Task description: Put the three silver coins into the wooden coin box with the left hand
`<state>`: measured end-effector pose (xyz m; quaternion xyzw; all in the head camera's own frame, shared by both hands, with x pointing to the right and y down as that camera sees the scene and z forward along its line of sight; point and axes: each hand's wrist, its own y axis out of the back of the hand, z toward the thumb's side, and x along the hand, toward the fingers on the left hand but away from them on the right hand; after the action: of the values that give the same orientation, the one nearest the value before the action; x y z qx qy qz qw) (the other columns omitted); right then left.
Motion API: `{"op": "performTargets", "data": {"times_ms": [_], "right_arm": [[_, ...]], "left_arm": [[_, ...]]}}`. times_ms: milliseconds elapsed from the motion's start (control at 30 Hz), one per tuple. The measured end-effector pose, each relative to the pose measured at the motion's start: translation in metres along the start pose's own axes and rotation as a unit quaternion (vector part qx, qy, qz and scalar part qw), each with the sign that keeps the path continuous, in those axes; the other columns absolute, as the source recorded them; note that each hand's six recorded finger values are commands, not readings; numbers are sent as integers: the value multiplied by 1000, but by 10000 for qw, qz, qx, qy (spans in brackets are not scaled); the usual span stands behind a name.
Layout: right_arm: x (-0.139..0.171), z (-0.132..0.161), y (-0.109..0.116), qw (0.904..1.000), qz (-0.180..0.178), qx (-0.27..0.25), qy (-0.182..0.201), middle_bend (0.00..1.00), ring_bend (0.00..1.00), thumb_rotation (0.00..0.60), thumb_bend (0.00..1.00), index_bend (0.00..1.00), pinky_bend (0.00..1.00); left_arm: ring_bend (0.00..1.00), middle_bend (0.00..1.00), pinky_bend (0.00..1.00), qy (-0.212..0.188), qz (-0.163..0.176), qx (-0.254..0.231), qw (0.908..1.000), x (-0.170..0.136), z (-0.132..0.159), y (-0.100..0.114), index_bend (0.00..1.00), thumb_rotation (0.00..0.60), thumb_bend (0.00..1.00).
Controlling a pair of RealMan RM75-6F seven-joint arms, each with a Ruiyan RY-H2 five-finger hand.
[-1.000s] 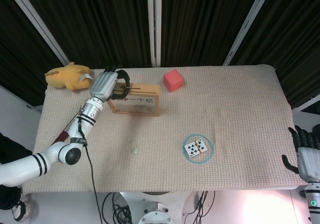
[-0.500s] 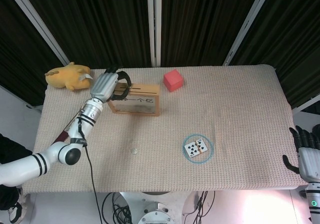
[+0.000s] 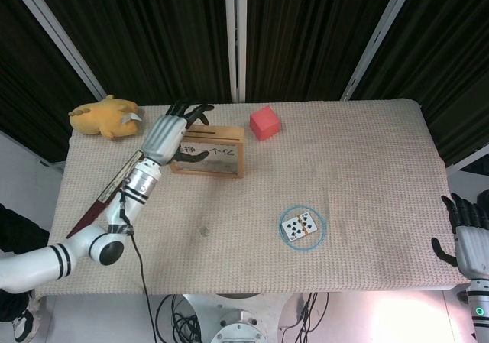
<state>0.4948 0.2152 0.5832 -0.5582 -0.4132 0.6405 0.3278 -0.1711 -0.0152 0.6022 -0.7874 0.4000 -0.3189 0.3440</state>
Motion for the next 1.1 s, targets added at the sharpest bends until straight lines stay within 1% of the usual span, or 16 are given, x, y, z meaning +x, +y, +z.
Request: {"op": "performTargets", "data": {"times_ms": [100, 167, 233, 367, 433, 467, 567, 667, 733, 867, 933, 1000, 1100], "right_arm": [[0, 0, -1, 10000, 35, 18, 5, 0, 0, 600, 300, 0, 0], [0, 1, 0, 10000, 21, 7, 22, 0, 0, 600, 300, 0, 0], [0, 2, 1, 10000, -10, -10, 37, 0, 0, 600, 300, 0, 0], [3, 6, 6, 9999, -102, -25, 103, 0, 0, 600, 300, 0, 0], [5, 7, 10, 9998, -161, -32, 142, 0, 0, 600, 300, 0, 0], [6, 8, 13, 9997, -199, -41, 168, 0, 0, 600, 300, 0, 0], [10, 8, 18, 9995, -256, -77, 196, 0, 0, 600, 300, 0, 0], [13, 7, 18, 9995, -218, -115, 191, 0, 0, 600, 300, 0, 0], [14, 7, 17, 9995, -188, -133, 202, 0, 0, 600, 300, 0, 0], [17, 3, 16, 9997, -146, -129, 159, 0, 0, 600, 300, 0, 0], [18, 2, 17, 9997, -144, -121, 140, 0, 0, 600, 300, 0, 0], [19, 2, 18, 9997, -163, -127, 138, 0, 0, 600, 300, 0, 0], [21, 2, 20, 9996, -192, -140, 147, 0, 0, 600, 300, 0, 0]], "left_arm": [[90, 324, 47, -410, -111, 164, 9990, -22, 15, -11, 356, 600, 150], [98, 321, 44, -623, -266, 255, 9974, -45, 22, -24, 348, 600, 146], [106, 315, 42, -677, -347, 284, 9967, -66, 22, -34, 328, 600, 145], [105, 296, 36, -567, -361, 289, 9973, -113, 12, -55, 314, 600, 146], [92, 271, 22, -574, -434, 456, 9964, -129, 7, -65, 297, 600, 137], [86, 260, 17, -620, -497, 655, 9947, -135, 4, -71, 290, 600, 131], [79, 248, 14, -692, -645, 1168, 9886, -149, -9, -88, 284, 600, 118], [79, 246, 14, -741, -755, 1424, 9841, -161, -18, -107, 284, 600, 116], [79, 235, 14, -762, -797, 1498, 9825, -165, -21, -118, 284, 600, 117], [63, 210, 14, -787, -869, 1447, 9825, -169, -21, -145, 284, 600, 118], [20, 152, 9, -777, -897, 1391, 9831, -168, -21, -155, 284, 600, 118], [0, 114, 3, -729, -966, 1336, 9836, -165, -23, -165, 284, 600, 119], [0, 106, 0, -656, -1111, 1232, 9840, -163, -25, -177, 284, 600, 119]]}}
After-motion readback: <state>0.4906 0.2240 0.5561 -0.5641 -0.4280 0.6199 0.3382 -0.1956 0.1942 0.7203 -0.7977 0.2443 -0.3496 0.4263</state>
